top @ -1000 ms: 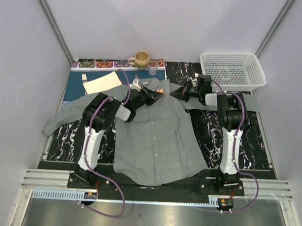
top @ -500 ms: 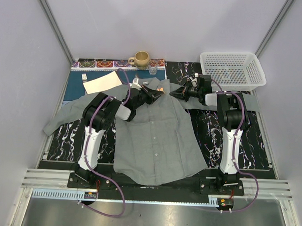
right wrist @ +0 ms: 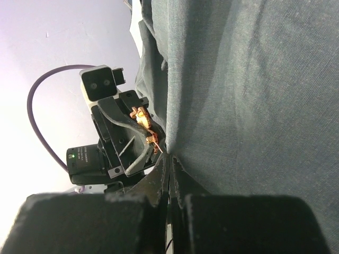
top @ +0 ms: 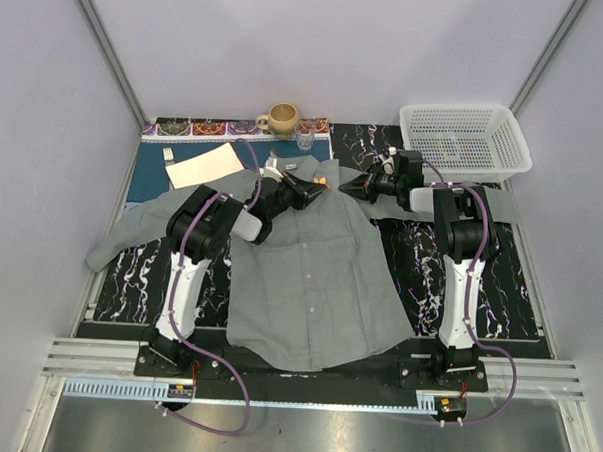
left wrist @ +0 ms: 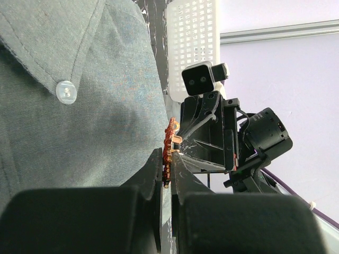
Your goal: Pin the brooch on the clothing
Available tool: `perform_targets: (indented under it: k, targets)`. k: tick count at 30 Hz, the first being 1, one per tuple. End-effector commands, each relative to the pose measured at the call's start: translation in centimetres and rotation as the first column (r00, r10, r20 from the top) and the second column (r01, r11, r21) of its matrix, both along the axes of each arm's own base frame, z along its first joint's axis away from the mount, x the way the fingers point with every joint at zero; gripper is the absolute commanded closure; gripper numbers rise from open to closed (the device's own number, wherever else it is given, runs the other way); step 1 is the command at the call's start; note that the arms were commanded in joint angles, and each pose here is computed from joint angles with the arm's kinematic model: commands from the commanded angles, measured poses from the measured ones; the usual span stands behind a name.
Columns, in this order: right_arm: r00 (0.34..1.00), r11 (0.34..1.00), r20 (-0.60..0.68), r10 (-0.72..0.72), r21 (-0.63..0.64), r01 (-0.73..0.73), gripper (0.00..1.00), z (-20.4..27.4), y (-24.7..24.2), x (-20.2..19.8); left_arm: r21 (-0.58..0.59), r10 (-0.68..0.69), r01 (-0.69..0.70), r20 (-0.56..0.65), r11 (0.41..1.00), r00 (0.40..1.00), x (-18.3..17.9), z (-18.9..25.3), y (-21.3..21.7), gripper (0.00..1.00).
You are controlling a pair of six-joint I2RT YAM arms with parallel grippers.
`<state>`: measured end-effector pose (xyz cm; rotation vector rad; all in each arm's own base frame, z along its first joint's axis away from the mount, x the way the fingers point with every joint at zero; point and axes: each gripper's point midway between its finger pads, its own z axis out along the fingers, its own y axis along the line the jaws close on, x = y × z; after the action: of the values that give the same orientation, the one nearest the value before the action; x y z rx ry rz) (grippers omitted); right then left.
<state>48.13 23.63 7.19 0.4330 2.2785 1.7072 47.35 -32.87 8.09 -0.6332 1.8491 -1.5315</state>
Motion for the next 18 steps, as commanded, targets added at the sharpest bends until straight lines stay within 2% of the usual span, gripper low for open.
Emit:
perform_targets:
  k: [1,18]
  targets:
    - [0.996,0.999,0.089,0.015,0.035,-0.018,1.00,4.0,0.1,0.1,-0.066,0.021,-0.015,0.096,0.998,0.995,0.9,3.0,-0.9,1.00]
    - [0.996,0.999,0.091,0.015,0.038,-0.019,1.00,4.1,0.1,0.1,-0.077,-0.013,0.018,0.063,0.997,0.998,-0.2,2.1,-2.5,1.00]
